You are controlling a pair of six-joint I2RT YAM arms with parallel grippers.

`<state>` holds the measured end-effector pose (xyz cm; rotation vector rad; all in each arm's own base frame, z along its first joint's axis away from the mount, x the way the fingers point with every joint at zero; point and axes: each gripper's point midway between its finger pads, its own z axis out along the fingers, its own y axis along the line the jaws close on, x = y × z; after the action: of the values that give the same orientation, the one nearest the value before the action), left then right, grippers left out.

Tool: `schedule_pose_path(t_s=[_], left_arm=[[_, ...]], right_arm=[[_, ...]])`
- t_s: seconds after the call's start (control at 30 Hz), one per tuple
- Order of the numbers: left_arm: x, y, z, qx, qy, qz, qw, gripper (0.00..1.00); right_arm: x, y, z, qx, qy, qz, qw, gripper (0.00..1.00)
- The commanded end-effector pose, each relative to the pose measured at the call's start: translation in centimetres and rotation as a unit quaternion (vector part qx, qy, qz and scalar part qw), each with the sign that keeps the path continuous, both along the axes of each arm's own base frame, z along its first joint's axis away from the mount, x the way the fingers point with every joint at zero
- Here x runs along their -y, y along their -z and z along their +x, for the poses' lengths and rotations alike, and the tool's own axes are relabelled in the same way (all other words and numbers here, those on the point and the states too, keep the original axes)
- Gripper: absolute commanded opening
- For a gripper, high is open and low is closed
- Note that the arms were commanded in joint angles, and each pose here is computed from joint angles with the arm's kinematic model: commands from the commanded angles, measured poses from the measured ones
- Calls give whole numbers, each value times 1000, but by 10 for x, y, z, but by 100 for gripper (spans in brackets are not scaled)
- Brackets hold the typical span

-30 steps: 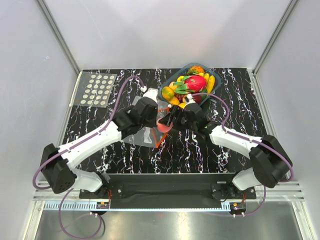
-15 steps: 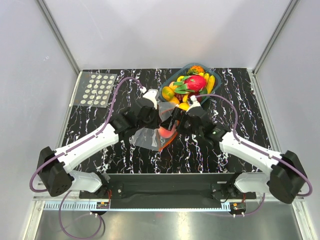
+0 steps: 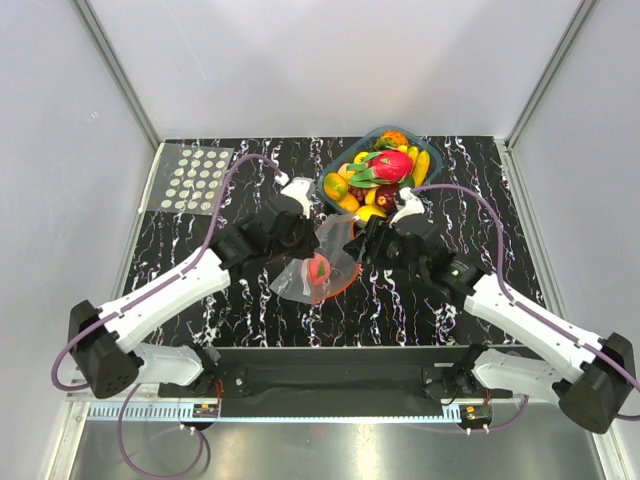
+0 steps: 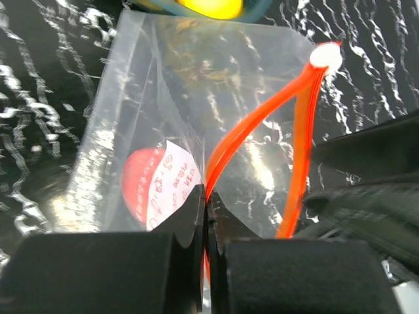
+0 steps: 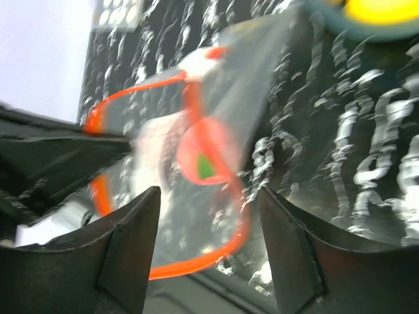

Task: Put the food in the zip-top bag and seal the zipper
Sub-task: Place the fake fruit in the zipper food storage bag, then pick up the fake fruit from the bin.

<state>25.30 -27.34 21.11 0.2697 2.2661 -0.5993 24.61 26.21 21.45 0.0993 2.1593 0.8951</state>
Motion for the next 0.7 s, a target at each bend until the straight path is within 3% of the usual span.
schedule_pose_path(t_s=[0.0,0.1,0.33,0.47,0.67], left_arm=[[-24,-50,13,69,-37,4,997,0],[-43,-59,20,84,-63,26,994,0],[-85,-82,33,120,-131,83,981,0],[-96,-85,37,130,-150,104,975,0],[-92,-76,37,128,-147,94,976,0]], right_arm=[[34,-35,14,65,57,-58,995,69],[47,-39,25,80,64,-97,990,72],[57,-33,60,55,57,-95,992,76],[65,-18,89,24,68,-129,989,100],[69,4,131,26,89,-155,984,100]])
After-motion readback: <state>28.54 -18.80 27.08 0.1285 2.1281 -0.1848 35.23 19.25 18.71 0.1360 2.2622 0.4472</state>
